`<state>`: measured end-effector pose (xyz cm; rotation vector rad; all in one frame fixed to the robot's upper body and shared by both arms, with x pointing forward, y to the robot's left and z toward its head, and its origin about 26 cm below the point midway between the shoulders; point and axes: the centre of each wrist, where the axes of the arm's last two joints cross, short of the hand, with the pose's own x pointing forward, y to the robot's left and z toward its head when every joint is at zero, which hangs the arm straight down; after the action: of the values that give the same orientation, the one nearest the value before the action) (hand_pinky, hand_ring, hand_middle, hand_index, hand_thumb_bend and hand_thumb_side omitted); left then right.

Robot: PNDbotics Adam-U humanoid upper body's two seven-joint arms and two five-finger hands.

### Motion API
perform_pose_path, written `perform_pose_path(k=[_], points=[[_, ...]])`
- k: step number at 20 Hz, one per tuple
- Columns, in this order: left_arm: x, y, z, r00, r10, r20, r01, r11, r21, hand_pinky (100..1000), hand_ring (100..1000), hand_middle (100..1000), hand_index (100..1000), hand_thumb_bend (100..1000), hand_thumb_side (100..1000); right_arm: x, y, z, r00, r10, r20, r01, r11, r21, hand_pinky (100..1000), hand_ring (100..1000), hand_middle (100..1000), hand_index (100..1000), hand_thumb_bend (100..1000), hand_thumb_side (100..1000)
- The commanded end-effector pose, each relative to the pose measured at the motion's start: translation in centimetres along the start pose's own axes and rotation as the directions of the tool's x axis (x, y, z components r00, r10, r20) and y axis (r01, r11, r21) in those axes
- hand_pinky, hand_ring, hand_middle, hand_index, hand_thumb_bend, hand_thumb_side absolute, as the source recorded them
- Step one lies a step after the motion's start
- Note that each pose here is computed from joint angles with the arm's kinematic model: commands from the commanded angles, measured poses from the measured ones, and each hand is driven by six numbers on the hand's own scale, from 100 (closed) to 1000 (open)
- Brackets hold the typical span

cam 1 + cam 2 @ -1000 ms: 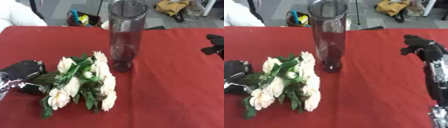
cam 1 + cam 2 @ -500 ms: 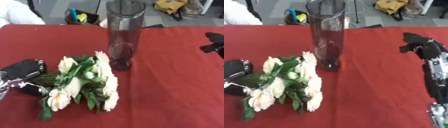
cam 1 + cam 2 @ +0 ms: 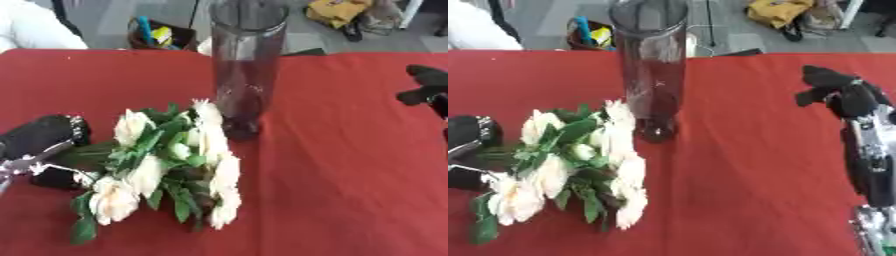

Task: Arrange flowers into the vase.

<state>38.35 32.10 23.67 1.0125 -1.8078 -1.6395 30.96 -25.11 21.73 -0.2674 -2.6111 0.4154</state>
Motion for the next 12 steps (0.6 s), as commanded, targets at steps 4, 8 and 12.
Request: perform_pose_path(k=[4, 8, 12], points=[[0.9, 4.8, 0.9, 0.998, 0.066, -0.011, -0.064, 0.988, 0.139, 100, 100, 100, 100, 108, 619, 0.6, -0.4, -0.5, 0.999, 0.003, 0.034, -0.002, 1.000, -0.017, 681, 852, 499, 732, 100, 1000], [1.7, 6.3, 1.3, 0.994, 0.106, -0.007, -0.102, 0.977, 0.188, 100, 100, 100, 100, 100, 614, 0.6, -0.4, -0.5, 0.999, 0.003, 0.035, -0.002, 1.000, -0.019, 681, 851, 499, 732, 100, 1000], [2.6, 7.5, 1.5, 0.979, 0.200, 0.047, -0.206, 0.949, 0.240, 100, 100, 100, 100, 100, 643, 0.5, -0.5, -0.4, 1.000, 0.007, 0.030, -0.006, 1.000, -0.028, 681, 848, 496, 732, 100, 1000]])
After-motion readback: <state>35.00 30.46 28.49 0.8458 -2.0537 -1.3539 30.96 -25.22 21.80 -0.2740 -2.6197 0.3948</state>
